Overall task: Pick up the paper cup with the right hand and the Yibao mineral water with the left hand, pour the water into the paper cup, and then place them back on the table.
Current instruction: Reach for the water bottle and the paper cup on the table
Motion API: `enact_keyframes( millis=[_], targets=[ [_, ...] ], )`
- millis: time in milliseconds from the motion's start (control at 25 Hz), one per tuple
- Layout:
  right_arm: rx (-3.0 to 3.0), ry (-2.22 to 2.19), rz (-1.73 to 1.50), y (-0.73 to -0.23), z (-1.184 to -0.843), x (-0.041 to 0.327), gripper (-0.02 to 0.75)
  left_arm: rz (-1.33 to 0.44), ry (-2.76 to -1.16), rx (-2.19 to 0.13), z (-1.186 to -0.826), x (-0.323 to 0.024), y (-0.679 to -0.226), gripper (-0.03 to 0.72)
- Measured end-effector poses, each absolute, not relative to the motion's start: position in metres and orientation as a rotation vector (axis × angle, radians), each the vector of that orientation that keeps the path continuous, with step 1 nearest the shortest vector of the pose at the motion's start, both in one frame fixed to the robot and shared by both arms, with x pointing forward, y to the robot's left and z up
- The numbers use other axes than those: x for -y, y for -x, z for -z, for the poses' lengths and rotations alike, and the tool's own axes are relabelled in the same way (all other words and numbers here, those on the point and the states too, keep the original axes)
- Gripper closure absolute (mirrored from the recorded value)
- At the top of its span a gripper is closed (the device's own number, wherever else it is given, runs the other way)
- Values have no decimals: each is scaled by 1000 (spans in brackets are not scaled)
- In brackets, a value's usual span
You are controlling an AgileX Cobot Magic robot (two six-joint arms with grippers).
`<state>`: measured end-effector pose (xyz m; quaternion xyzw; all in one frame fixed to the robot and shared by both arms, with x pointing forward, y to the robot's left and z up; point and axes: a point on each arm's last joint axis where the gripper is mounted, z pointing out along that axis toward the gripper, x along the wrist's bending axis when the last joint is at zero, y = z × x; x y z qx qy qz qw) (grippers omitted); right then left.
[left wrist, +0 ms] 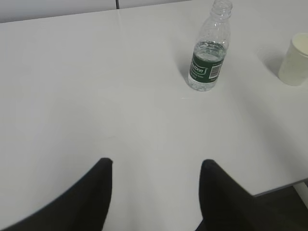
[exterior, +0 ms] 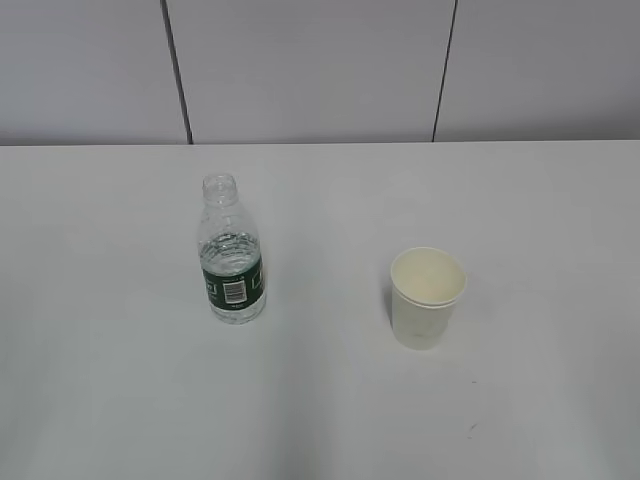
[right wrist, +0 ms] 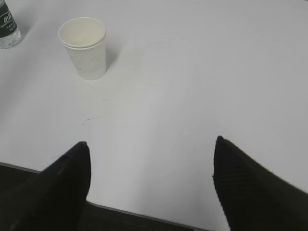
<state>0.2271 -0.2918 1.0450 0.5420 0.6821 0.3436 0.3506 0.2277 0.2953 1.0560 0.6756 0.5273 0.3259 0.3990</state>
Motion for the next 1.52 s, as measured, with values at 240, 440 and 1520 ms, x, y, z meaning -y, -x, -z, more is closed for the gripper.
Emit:
enact_keyframes(
  millis=[240,440,1520],
  targets=[
    [-1766,-1403,-890,-227,-1045,292,150,-825,-1710,-1335,-1056,-295,-228,315],
    [-1766,-1403,-890,-227,-1045,292,150,-825,-1710,-1335,-1056,-295,-228,315],
    [-1343,-1106,-1064,-362,-1057,296,150,-1023,-1331,-1168,-1080,-279,-371,312]
  ],
)
